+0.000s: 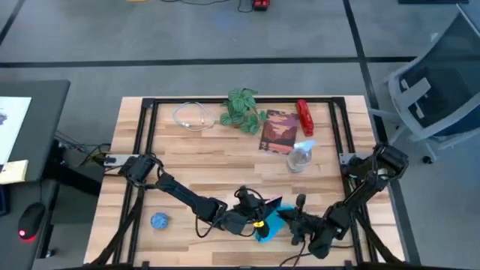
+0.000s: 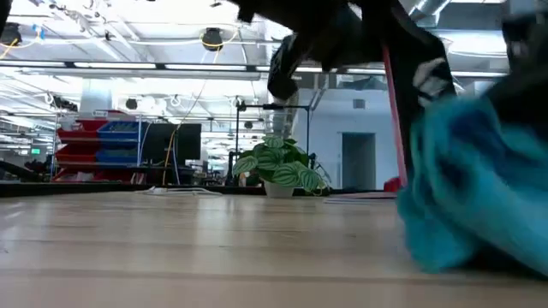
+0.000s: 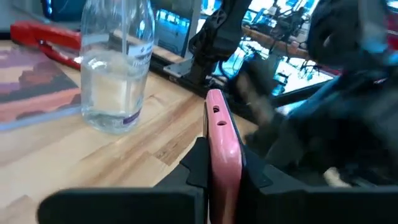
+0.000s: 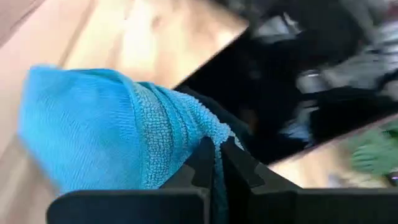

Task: Apply microfiber cloth
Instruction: Wipe the front of the pink cellphone with the blue microfiber cloth

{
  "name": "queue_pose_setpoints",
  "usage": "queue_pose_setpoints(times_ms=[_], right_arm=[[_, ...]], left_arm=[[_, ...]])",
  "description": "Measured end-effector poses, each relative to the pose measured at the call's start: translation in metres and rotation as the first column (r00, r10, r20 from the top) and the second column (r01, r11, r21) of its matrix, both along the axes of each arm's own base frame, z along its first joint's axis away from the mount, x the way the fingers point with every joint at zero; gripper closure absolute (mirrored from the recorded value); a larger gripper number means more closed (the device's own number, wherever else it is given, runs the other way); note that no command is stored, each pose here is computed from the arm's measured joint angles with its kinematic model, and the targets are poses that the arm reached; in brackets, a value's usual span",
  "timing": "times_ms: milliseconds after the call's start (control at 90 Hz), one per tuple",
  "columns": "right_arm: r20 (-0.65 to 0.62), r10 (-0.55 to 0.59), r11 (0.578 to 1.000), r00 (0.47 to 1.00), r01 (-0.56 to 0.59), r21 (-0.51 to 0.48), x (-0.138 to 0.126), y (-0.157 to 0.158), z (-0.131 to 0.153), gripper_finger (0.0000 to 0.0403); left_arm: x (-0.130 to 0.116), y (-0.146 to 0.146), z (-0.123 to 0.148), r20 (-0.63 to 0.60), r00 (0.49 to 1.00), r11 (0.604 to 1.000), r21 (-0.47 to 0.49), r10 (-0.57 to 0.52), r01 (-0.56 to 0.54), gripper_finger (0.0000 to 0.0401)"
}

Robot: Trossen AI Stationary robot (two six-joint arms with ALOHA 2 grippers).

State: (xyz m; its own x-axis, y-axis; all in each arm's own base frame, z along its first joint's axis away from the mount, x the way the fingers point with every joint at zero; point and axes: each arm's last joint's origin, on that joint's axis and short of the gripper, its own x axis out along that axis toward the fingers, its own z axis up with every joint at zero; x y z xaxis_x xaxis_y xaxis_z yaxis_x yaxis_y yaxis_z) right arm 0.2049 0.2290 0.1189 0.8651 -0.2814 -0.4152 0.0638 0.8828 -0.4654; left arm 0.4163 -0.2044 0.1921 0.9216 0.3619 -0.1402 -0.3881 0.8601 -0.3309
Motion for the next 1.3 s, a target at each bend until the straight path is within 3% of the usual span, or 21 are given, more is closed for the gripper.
queue_pose_setpoints(times_ms=[211,411,567,633,733,844,922,989,1167,1300], right_arm=[[0.048,0.055,0.996,0.997,-0.052,-0.066,-0.009,0.014,0.017,0.0403],[0.168,0.01,0.989,0.986,0.014,-0.145,0.038,-0.002,0.054,0.0403],[0.268,-0.051,0.978,0.962,0.103,-0.184,0.073,-0.023,0.083,0.0403],[0.266,-0.042,0.975,0.963,0.098,-0.198,0.076,-0.026,0.084,0.0403],[0.166,0.037,0.987,0.985,-0.009,-0.163,0.071,-0.022,0.07,0.0403],[-0.065,0.136,0.99,0.989,-0.133,0.049,0.059,-0.022,0.043,0.0403],[-0.243,0.169,0.972,0.955,-0.121,0.201,0.05,-0.025,0.025,0.0401],[-0.326,0.16,0.967,0.932,-0.08,0.244,0.041,-0.026,0.017,0.0392],[-0.329,0.19,0.959,0.925,-0.104,0.264,0.032,-0.02,0.023,0.0315],[-0.342,0.252,0.947,0.905,-0.158,0.28,0.027,-0.019,0.046,0.0233]], left_arm=[[-0.024,-0.005,0.064,0.046,0.997,0.986,0.157,0.053,-0.06,0.0388],[-0.066,-0.008,0.126,0.04,0.991,0.949,0.285,0.13,-0.136,0.0388],[-0.09,-0.012,0.145,0.012,0.983,0.927,0.332,0.183,-0.176,0.0388],[-0.094,-0.016,0.145,0.005,0.982,0.924,0.338,0.191,-0.181,0.0388],[-0.097,-0.021,0.142,-0.005,0.984,0.924,0.343,0.18,-0.167,0.0388],[-0.095,-0.023,0.128,-0.034,0.983,0.936,0.314,0.179,-0.16,0.0388],[-0.094,-0.022,0.117,-0.061,0.981,0.939,0.304,0.186,-0.159,0.0388],[-0.086,-0.019,0.107,-0.057,0.978,0.949,0.259,0.201,-0.18,0.0388],[-0.068,-0.02,0.076,-0.084,0.978,0.96,0.223,0.192,-0.169,0.0388],[-0.056,-0.019,0.059,-0.087,0.987,0.986,0.116,0.132,-0.121,0.0388]])
